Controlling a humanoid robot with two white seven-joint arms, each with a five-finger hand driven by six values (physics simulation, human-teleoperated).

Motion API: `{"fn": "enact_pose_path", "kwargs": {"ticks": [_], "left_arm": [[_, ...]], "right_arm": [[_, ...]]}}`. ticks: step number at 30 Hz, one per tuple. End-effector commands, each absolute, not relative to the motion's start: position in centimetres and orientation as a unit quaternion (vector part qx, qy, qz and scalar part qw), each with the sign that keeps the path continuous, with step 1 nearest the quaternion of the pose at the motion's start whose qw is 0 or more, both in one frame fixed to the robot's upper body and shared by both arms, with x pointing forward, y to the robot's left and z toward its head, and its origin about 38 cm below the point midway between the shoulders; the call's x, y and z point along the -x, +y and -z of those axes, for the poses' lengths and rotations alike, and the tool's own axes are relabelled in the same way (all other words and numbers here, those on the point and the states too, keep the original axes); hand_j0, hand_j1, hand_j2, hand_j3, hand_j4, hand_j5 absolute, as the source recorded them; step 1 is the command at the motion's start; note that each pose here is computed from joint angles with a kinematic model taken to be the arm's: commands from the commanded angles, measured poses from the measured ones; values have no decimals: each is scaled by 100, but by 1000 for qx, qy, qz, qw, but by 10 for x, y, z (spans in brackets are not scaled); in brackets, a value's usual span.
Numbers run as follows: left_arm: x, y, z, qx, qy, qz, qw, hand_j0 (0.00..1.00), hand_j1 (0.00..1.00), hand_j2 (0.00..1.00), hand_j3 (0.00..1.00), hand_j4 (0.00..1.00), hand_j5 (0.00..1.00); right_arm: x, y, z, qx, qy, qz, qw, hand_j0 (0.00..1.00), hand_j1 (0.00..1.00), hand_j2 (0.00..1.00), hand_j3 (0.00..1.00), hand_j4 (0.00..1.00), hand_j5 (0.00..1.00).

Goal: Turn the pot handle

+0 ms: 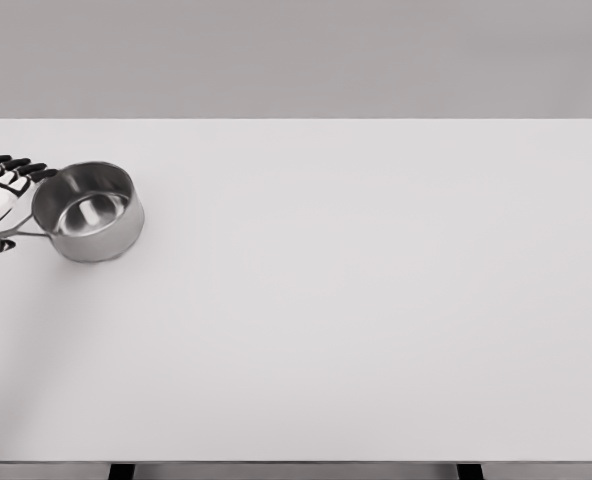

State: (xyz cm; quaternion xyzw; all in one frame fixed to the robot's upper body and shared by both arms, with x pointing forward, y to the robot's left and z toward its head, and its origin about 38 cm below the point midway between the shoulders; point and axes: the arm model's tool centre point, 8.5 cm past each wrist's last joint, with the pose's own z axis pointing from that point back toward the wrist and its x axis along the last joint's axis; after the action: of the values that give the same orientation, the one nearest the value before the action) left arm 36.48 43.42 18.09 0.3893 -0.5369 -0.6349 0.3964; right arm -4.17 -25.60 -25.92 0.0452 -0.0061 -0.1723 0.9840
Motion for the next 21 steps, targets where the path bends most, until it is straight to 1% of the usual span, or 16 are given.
{"fn": "enact_pose_path", "kwargs": {"ticks": [1,14,21], "left_arm": [[-365,438,-176,-385,-535,633,407,100,100,100,100,100,100],[-380,446,-173,-384,-534,625,421,100,100,100,100,100,100],[-401,445,-166,-370,-532,626,435,100,100,100,100,100,100]], "right_arm": [[42,-256,259,-45,-6,172,984,100,100,100,100,100,100],[42,-256,259,-45,-6,172,984,100,100,100,100,100,100],[42,-256,259,-45,-6,172,984,100,100,100,100,100,100]]}}
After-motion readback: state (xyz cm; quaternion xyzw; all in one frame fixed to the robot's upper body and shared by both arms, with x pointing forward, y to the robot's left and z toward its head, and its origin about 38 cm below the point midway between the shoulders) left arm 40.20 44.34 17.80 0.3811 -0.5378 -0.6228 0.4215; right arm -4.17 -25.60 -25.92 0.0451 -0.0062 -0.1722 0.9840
